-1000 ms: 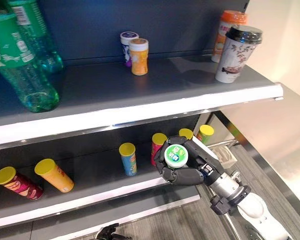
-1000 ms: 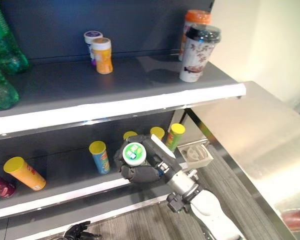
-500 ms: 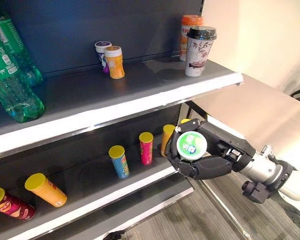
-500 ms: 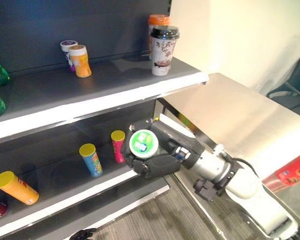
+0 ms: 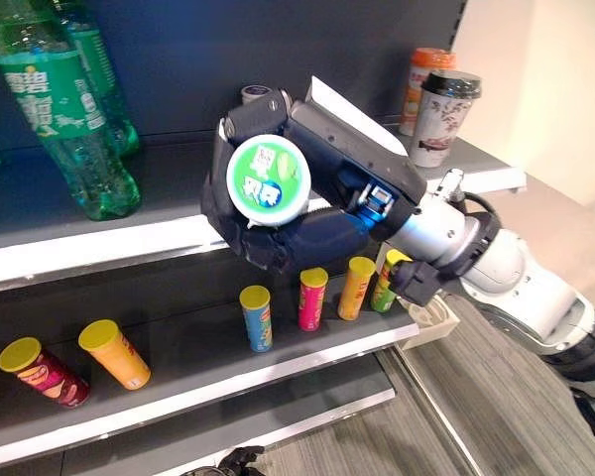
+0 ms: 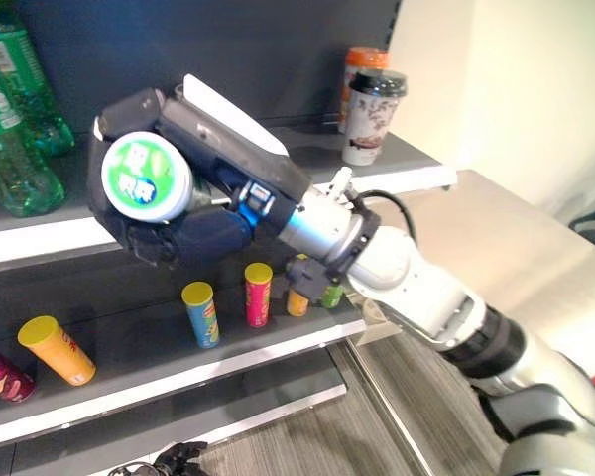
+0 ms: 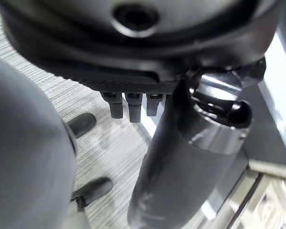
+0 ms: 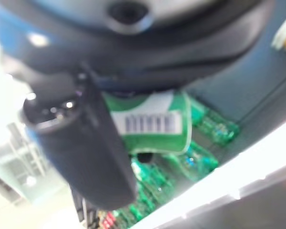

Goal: Put the goods on the table back onto the shelves and tidy them up.

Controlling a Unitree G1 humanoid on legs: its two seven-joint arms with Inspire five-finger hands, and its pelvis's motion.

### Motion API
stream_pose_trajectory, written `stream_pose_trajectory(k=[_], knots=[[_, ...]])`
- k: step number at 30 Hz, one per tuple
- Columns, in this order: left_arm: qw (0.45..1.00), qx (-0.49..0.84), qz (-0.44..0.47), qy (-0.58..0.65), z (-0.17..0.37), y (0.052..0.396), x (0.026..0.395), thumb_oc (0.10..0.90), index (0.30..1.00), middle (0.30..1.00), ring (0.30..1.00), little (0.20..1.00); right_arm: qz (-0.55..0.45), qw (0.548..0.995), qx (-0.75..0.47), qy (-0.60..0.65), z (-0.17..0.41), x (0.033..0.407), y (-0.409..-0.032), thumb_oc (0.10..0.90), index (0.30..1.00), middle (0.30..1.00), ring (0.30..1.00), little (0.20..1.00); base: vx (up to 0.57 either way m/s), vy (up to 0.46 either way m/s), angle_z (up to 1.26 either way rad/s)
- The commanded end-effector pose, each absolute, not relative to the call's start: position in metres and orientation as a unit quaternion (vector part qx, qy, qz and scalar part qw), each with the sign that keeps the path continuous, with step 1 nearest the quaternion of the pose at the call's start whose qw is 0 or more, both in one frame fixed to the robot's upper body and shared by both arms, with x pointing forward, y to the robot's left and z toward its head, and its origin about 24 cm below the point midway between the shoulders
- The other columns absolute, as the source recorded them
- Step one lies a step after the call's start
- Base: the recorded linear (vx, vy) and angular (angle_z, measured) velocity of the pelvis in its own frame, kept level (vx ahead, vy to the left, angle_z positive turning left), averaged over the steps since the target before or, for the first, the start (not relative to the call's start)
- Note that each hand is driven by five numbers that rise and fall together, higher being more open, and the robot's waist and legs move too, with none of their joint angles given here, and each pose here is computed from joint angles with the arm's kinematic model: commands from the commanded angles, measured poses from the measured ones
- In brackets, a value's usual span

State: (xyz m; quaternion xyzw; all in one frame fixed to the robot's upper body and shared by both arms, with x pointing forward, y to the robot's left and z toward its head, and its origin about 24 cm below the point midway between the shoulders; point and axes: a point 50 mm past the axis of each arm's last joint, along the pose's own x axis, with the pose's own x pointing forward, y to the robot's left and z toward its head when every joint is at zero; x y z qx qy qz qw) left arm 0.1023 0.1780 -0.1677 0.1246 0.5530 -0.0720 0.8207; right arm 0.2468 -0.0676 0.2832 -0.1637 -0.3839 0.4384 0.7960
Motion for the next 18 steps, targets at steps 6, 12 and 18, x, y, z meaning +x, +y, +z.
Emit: stream_pose_trajectory(k=[6,12,18], knots=[[0.803,0.127,-0.03,0.582,-0.168,0.198,0.097,0.8,0.9,0.9,0.9,0.9,0.348,0.859,-0.091,-0.364,0.305,0.292,-0.057,0.4,0.3,0.3,0.3,0.3,0.0,-0.015,0.1],[0.798,0.127,-0.032,0.588,-0.169,0.2,0.094,0.8,0.9,0.9,0.9,0.9,0.36,0.875,-0.1,-0.307,0.289,0.302,-0.057,0.4,0.3,0.3,0.3,0.3,0.0,-0.009,0.04],[0.801,0.139,-0.043,0.581,-0.167,0.201,0.1,0.8,0.9,0.9,0.9,0.9,0.361,0.876,-0.131,-0.291,0.295,0.308,-0.056,0.4,0.3,0.3,0.3,0.3,0.0,-0.007,0.02]])
